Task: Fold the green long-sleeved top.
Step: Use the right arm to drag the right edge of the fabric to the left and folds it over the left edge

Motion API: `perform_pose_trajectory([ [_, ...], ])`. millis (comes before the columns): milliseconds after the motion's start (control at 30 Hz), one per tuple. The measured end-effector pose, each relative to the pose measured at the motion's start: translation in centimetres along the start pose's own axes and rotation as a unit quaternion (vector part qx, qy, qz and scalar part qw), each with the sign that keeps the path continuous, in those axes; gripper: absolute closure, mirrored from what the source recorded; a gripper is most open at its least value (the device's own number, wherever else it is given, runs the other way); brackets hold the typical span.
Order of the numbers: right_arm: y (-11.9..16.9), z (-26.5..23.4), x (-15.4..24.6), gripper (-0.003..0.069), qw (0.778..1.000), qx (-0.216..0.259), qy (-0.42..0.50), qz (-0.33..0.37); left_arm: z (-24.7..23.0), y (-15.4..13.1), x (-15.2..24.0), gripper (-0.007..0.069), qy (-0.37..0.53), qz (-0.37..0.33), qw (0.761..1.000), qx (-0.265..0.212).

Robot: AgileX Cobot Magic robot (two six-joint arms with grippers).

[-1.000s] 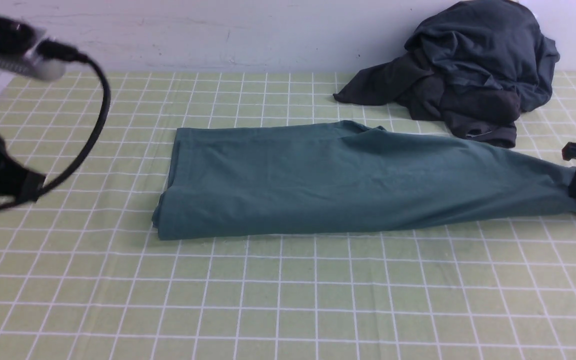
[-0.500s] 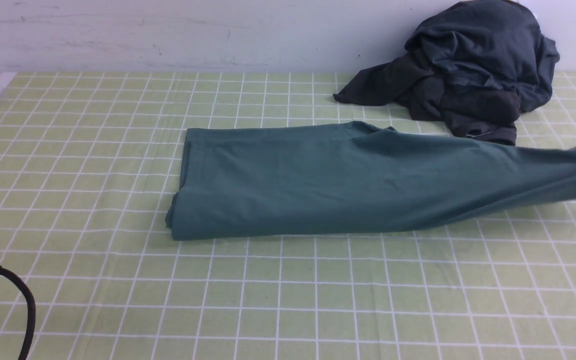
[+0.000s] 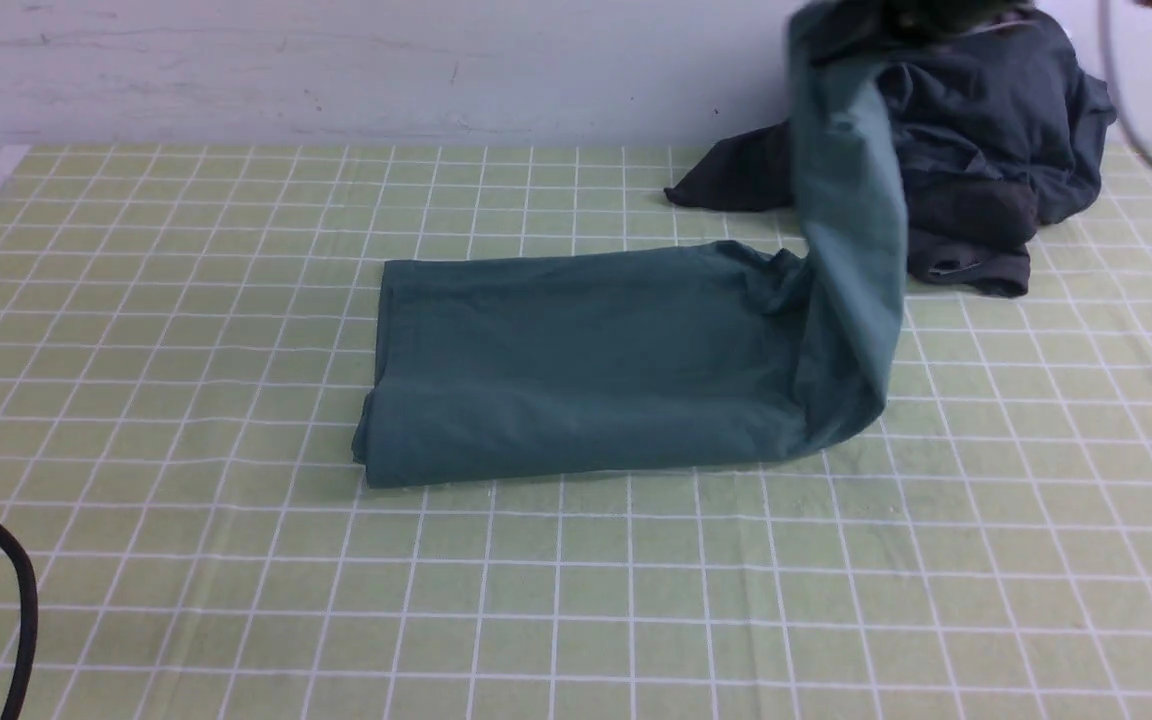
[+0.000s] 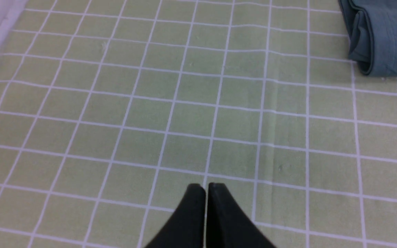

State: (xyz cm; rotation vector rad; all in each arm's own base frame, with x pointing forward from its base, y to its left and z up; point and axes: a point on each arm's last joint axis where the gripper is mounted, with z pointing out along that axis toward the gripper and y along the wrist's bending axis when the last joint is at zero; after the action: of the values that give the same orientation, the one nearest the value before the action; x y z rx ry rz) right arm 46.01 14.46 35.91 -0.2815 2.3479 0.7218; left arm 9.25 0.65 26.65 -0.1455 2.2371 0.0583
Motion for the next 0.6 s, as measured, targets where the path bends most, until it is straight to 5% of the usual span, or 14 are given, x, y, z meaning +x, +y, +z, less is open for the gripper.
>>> perform_pose_trajectory([
  [267, 7.8, 13.7, 6.1, 0.0624, 0.997, -0.057, 0.024, -0.042, 0.0, -0.1, -0.2, 0.0628, -0.009, -0.001, 1.0, 0.004],
  [600, 8.0, 16.6, 6.7, 0.0404, 0.996, -0.058, -0.032, -0.061, 0.0, -0.1, -0.3, 0.0628, -0.016, 0.005, 1.0, 0.005],
])
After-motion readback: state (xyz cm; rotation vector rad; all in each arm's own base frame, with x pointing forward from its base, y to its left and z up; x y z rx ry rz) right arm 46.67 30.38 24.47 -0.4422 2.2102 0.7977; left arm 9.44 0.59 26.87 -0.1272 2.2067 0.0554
